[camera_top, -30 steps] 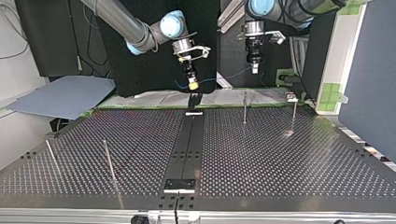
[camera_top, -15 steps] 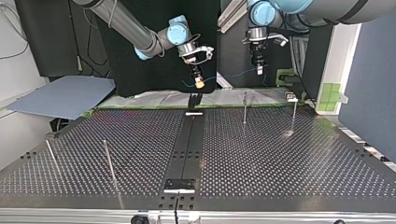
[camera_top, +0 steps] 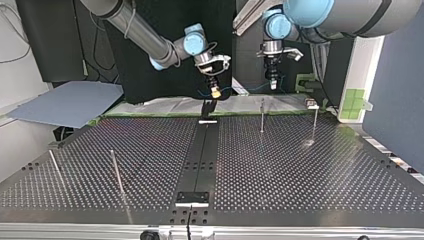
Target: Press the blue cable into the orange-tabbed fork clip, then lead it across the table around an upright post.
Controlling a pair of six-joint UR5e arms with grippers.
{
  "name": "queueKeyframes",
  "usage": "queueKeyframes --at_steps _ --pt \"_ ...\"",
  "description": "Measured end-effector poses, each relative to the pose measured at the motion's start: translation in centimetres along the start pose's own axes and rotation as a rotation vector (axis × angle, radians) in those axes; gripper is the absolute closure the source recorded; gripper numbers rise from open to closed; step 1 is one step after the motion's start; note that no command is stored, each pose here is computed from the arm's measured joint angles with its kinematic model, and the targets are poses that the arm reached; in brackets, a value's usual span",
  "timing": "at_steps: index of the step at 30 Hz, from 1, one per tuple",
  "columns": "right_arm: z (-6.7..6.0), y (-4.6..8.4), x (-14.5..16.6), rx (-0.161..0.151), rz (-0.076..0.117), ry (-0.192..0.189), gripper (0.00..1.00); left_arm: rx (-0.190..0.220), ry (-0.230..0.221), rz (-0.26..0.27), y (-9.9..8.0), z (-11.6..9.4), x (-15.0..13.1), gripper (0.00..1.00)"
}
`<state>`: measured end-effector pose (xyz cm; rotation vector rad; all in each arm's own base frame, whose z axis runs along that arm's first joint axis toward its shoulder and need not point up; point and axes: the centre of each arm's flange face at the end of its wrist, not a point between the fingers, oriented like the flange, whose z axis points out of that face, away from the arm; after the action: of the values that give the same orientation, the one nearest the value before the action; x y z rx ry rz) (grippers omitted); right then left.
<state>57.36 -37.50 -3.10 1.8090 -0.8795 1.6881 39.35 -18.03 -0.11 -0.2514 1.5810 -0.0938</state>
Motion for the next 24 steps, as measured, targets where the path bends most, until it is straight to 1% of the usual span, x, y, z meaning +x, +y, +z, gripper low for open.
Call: queueKeyframes --at_steps 5,9,12,18,21,24 --pt "0.9 0.4 0.3 -0.006 -0.002 -0.002 1.00 -0.008 -0.003 -0.025 0.2 1.7 1.3 1.00" --pt "1.5 0.4 0.9 -0.008 -0.003 0.000 1.00 -0.022 0.017 -0.032 0.8 2.4 2.7 1.00" --pt "1.9 0.4 1.3 -0.009 -0.003 0.002 1.00 -0.035 0.033 -0.031 1.4 2.5 3.6 1.00" --pt "2.2 0.7 1.4 -0.013 -0.005 0.004 1.00 -0.054 0.071 -0.025 2.4 2.3 5.7 1.00" --pt "2.2 1.0 1.2 -0.017 -0.008 -0.002 1.00 -0.052 0.083 -0.025 2.7 2.4 6.4 1.00" --pt "2.2 1.3 1.0 -0.022 -0.013 -0.007 1.00 -0.050 0.083 -0.030 2.7 2.6 6.5 1.00"
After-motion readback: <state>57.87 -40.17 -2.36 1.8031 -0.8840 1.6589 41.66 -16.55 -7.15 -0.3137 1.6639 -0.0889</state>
